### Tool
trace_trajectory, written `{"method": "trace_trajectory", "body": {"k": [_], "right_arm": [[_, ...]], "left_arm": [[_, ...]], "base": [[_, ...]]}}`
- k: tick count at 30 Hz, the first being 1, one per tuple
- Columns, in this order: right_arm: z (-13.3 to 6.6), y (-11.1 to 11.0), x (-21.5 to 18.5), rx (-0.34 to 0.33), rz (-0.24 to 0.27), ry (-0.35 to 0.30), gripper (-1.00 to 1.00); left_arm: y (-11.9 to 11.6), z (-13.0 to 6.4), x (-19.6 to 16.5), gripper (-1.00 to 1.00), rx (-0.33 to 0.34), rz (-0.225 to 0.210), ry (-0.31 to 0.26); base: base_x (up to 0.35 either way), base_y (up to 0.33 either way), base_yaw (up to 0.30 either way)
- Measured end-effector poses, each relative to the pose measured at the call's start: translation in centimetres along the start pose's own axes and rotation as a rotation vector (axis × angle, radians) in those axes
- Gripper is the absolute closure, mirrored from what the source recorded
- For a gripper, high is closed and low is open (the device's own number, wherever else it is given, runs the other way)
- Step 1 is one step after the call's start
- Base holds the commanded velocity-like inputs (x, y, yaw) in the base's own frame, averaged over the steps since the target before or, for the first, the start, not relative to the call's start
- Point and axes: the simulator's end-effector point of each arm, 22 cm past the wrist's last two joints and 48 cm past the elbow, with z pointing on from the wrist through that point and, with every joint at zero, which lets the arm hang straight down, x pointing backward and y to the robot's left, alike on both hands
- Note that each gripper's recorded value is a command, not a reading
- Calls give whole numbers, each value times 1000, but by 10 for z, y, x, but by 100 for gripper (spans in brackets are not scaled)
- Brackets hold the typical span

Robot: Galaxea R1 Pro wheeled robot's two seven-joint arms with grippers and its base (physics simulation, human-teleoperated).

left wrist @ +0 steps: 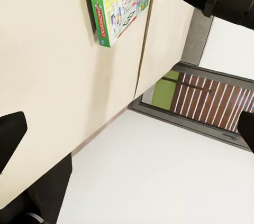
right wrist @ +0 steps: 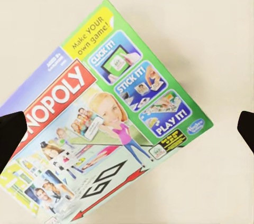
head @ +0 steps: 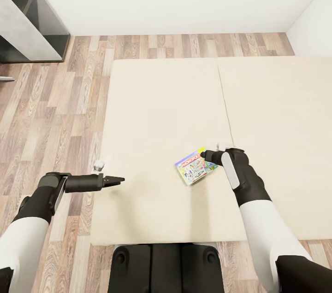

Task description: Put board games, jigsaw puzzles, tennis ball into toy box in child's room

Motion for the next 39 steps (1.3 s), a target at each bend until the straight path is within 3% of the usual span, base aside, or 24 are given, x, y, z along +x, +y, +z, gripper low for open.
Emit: {"method": "trace_trajectory", "body": {"k": [5,26,39], "right_arm": [[0,1,0,0,-2,0,-100],[0,3,-19,3,-9,-34,-100],[14,2,-12,9,-12,-9,-100]], "left_arm": [[-9,0,0,-100,39,1,0],[-5,3,3,-100,39,-5,9],[4,7,8,-100,37,-24,17]], "base": [[0,0,0],[0,0,0],[0,0,0]]}}
